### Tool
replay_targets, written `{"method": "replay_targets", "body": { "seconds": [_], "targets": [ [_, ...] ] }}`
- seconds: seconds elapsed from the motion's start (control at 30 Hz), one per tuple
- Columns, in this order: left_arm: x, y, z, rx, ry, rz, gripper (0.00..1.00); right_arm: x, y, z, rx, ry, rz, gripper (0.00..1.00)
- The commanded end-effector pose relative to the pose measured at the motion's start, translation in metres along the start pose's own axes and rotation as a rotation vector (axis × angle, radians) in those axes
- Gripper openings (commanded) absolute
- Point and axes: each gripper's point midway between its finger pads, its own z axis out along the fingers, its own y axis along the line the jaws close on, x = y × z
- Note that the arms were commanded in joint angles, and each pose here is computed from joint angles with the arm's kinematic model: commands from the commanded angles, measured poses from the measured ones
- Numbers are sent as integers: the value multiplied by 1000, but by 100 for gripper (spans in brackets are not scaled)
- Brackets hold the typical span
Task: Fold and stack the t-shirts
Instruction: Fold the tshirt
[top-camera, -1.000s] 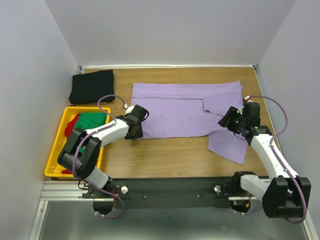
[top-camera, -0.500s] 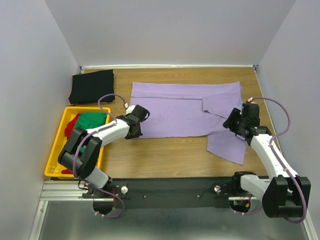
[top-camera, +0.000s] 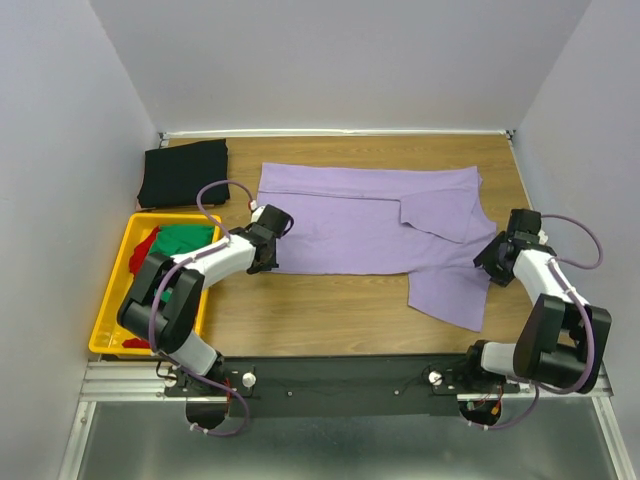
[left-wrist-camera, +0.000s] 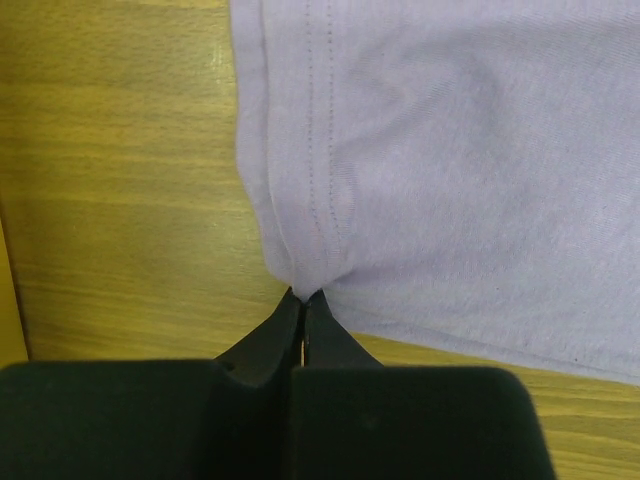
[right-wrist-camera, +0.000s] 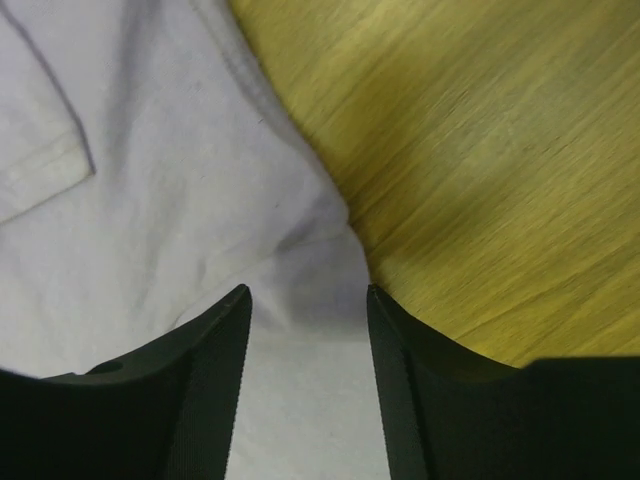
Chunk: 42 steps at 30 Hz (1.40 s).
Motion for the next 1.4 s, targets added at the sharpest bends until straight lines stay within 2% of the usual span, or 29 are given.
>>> {"method": "replay_targets", "body": {
  "seconds": [0.0, 0.27, 0.47, 0.9, 1.17, 1.37],
  "targets": [
    [-16, -6, 0, 27, -46, 40, 0, -17, -3, 3, 27, -4, 18, 56],
    [-19, -5, -4, 37, -62, 51, 0, -30, -7, 8, 20, -30, 10, 49],
    [-21, -5, -5, 39, -67, 52, 0, -35, -12, 18, 13, -22, 47, 39],
    [-23, -7, -7, 57, -73, 58, 0, -19, -2, 30, -82, 30, 26, 39],
    [-23, -7, -7, 60, -73, 56, 0, -17, -29, 31, 41, 3, 52, 39],
    [-24, -7, -7, 62, -75, 54, 0, -12, -32, 34, 54, 28, 63, 41]
  ]
}}
